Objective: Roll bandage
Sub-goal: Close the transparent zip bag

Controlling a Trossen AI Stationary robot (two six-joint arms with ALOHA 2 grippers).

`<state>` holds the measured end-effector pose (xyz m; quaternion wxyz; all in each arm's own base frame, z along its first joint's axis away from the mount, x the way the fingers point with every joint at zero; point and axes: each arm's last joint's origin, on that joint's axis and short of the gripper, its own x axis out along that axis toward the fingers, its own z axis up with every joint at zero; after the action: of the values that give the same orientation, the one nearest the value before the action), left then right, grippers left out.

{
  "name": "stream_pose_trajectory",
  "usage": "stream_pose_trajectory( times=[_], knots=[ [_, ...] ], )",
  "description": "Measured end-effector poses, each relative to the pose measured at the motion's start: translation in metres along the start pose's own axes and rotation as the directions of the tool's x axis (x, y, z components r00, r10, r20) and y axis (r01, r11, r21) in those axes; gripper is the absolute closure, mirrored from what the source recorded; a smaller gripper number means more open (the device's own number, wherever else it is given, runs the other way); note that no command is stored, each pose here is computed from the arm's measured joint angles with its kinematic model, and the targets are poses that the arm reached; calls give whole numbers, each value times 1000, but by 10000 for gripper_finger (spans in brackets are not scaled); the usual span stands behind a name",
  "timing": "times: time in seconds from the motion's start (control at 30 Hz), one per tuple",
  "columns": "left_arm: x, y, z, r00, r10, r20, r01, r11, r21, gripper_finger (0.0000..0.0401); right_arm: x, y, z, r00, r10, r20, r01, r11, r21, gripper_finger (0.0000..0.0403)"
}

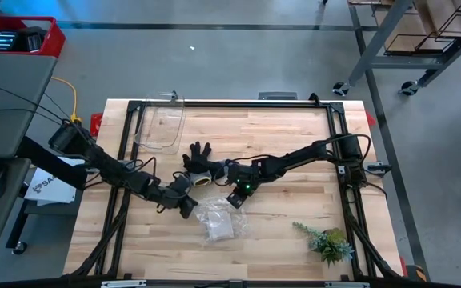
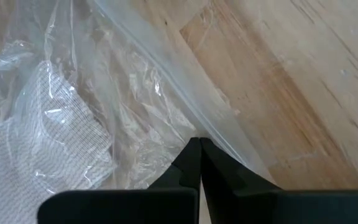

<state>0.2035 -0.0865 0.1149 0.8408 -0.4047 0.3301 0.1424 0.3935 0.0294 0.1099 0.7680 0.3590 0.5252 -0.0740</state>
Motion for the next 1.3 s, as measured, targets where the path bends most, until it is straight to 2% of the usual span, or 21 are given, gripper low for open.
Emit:
stream_pose_trajectory(
  times=[0.13, 0.37, 0.77, 1.1, 1.3],
  knots=[
    [2, 9, -4, 996, 84, -37, -86, 995, -56, 401, 0, 0, 0, 1000, -2, 2, 2, 1000, 11, 403],
    [12, 14, -11, 989, 121, -82, -128, 988, -82, 401, -1, -4, -4, 998, -57, -26, 59, 993, 102, 403],
    [13, 15, -12, 986, 120, -112, -122, 992, -16, 401, 0, 1, -13, 994, -100, -38, 104, 987, 124, 403],
    [13, 15, -12, 987, 117, -113, -118, 993, -2, 401, -21, 3, -9, 995, -101, -6, 101, 983, 150, 403],
    [14, 14, -12, 989, 100, -107, -100, 995, 11, 401, -23, 10, -3, 998, -37, 51, 29, 989, 148, 403]
  ],
)
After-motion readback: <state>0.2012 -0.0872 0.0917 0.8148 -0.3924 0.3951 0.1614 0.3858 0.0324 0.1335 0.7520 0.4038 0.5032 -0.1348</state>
